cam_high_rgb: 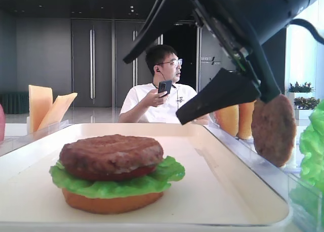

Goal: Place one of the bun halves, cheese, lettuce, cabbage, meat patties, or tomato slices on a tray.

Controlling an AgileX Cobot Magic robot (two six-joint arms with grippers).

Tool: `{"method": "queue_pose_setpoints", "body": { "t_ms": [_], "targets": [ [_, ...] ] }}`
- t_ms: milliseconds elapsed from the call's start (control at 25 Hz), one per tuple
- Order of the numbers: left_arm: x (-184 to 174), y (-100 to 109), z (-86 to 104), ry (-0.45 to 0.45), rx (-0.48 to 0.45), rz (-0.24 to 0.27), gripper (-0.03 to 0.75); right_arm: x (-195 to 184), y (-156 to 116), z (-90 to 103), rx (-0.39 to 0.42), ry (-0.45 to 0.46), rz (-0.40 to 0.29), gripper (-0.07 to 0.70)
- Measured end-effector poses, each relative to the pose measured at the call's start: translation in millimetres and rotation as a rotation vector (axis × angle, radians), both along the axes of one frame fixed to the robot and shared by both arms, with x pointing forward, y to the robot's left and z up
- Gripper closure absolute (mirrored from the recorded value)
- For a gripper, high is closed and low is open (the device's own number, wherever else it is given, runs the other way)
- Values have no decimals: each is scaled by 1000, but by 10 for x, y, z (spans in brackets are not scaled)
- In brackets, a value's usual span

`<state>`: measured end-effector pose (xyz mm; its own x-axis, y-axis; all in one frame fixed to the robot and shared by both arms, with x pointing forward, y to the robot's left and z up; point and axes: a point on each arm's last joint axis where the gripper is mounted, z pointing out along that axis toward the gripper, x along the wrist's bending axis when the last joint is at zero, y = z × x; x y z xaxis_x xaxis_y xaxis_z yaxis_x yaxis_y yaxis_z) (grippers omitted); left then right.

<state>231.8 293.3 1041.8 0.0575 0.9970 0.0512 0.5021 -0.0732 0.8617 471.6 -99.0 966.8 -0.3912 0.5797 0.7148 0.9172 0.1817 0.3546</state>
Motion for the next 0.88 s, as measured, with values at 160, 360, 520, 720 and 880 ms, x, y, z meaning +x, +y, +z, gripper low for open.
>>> {"method": "queue_pose_setpoints", "body": {
  "t_ms": [160, 360, 520, 720, 880],
  "targets": [
    [0, 0, 0, 0, 0, 0, 722, -65, -47, 171, -7, -43, 13, 50],
    [0, 0, 0, 0, 0, 0, 722, -163, -142, 394, -46, -111, 17, 48],
    [0, 0, 0, 0, 0, 0, 722, -215, -242, 551, -144, -157, 22, 48],
    [0, 0, 0, 0, 0, 0, 722, -129, -369, 826, -341, -221, -9, 48],
    [0, 0, 0, 0, 0, 0, 722, -45, -501, 1020, -529, -250, -48, 48]
  ]
}}
